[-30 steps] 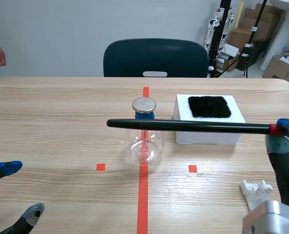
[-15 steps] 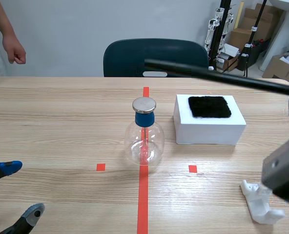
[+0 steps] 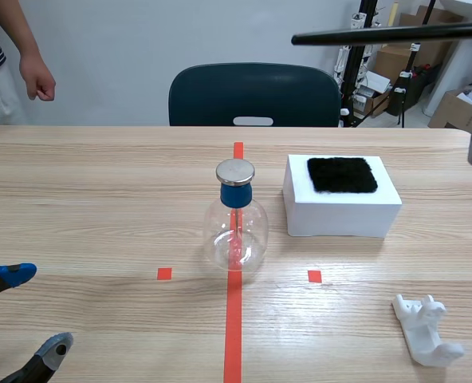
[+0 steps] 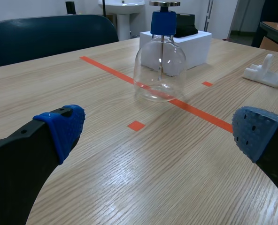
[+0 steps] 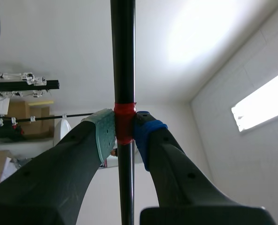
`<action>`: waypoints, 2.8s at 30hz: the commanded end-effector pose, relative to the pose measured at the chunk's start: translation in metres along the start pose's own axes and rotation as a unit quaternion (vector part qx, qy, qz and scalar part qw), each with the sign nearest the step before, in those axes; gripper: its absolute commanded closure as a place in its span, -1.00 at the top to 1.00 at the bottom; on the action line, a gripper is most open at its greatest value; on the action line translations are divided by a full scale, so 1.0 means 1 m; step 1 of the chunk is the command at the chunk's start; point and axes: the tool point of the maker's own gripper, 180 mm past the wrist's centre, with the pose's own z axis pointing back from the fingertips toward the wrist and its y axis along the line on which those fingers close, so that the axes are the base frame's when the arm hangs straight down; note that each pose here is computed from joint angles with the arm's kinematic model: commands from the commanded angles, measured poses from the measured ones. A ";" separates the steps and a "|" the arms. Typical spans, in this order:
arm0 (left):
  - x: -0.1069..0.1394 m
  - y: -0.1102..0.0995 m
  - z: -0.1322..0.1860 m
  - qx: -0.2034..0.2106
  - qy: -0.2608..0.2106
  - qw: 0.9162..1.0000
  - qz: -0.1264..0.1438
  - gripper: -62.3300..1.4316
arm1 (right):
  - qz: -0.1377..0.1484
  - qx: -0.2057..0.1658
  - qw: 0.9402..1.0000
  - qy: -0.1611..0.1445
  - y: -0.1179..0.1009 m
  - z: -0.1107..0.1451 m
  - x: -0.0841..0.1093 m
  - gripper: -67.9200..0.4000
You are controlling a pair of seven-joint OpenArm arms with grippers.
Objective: Do the electroscope experiment. rub the rod on the fur
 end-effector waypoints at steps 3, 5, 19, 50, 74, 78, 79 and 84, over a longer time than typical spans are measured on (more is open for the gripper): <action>0.008 0.006 0.000 0.003 -0.013 1.000 -0.010 1.00 | 0.037 0.005 0.999 -0.023 -0.008 -0.027 -0.014 -0.98; 0.008 0.006 0.000 0.003 -0.013 1.000 -0.010 1.00 | 0.061 0.045 0.997 -0.034 0.002 -0.038 -0.021 -0.98; 0.009 0.006 0.000 0.003 -0.014 1.000 -0.010 1.00 | 0.175 0.059 0.983 0.016 -0.002 -0.071 -0.055 -0.98; 0.009 0.006 0.000 0.003 -0.014 1.000 -0.010 1.00 | 0.227 0.192 0.953 0.064 0.100 -0.072 -0.101 -0.98; 0.009 0.006 0.000 0.003 -0.014 1.000 -0.010 1.00 | 0.219 0.240 0.946 0.008 0.147 -0.062 -0.082 -0.98; 0.009 0.006 0.000 0.003 -0.014 1.000 -0.010 1.00 | 0.221 0.244 0.944 -0.010 0.151 -0.060 -0.074 -0.98; 0.009 0.006 0.000 0.003 -0.014 1.000 -0.010 1.00 | 0.220 0.245 0.944 -0.013 0.153 -0.060 -0.071 -0.98; 0.009 0.006 0.000 0.003 -0.014 1.000 -0.010 1.00 | 0.209 0.243 0.947 -0.008 0.157 -0.061 -0.063 -0.98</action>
